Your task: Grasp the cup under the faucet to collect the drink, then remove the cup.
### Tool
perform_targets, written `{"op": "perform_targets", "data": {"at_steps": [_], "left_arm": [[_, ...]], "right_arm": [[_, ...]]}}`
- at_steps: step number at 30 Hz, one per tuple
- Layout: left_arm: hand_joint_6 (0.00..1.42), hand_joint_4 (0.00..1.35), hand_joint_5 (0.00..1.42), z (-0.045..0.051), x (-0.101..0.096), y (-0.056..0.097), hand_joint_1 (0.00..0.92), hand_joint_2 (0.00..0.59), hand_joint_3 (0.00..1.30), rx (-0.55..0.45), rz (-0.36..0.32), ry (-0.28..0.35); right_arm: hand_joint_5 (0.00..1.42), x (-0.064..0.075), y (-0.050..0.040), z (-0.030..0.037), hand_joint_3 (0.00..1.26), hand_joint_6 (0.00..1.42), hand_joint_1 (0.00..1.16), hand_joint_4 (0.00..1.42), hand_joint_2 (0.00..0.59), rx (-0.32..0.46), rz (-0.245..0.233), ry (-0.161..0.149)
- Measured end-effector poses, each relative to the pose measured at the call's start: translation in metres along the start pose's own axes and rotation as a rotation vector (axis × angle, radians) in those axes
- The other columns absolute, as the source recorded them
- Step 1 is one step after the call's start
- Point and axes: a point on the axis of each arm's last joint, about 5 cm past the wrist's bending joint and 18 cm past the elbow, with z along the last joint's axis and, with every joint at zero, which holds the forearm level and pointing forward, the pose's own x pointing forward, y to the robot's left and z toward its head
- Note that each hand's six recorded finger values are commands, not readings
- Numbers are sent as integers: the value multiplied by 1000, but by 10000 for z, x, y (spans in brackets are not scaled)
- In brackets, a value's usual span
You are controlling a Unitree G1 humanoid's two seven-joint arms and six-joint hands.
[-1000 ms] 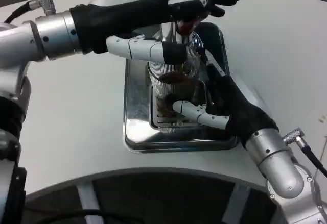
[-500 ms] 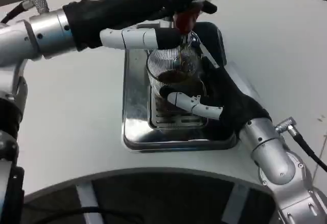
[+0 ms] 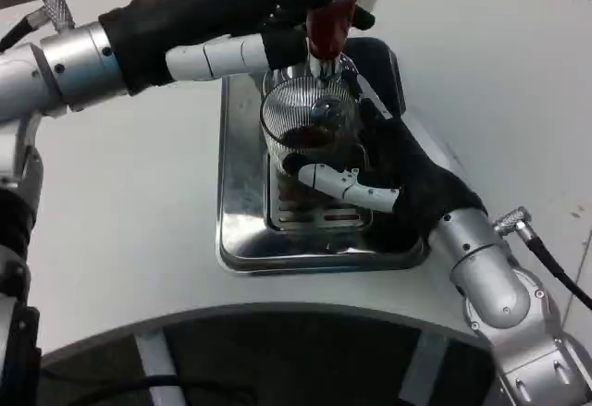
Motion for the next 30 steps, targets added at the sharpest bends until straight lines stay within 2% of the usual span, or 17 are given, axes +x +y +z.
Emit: {"op": "perform_targets", "data": {"at_steps": [9,15,22,30], "left_arm": [[81,37,160,-33,-39,-8,0,91,83,-64,36,-3],[75,0,116,-81,-79,-17,0,91,48,-174,68,-11],[59,0,103,-104,-86,-10,0,92,37,-287,58,-24],[57,0,99,-89,-82,5,0,93,40,-355,69,-55]], "right_arm": [[0,3,10,8,0,0,477,0,168,-2,6,-4],[0,3,17,12,0,0,476,0,166,-4,9,-5],[0,3,17,13,0,0,475,0,169,-9,3,-6],[0,2,11,25,0,0,475,0,172,-11,-4,-12]]}}
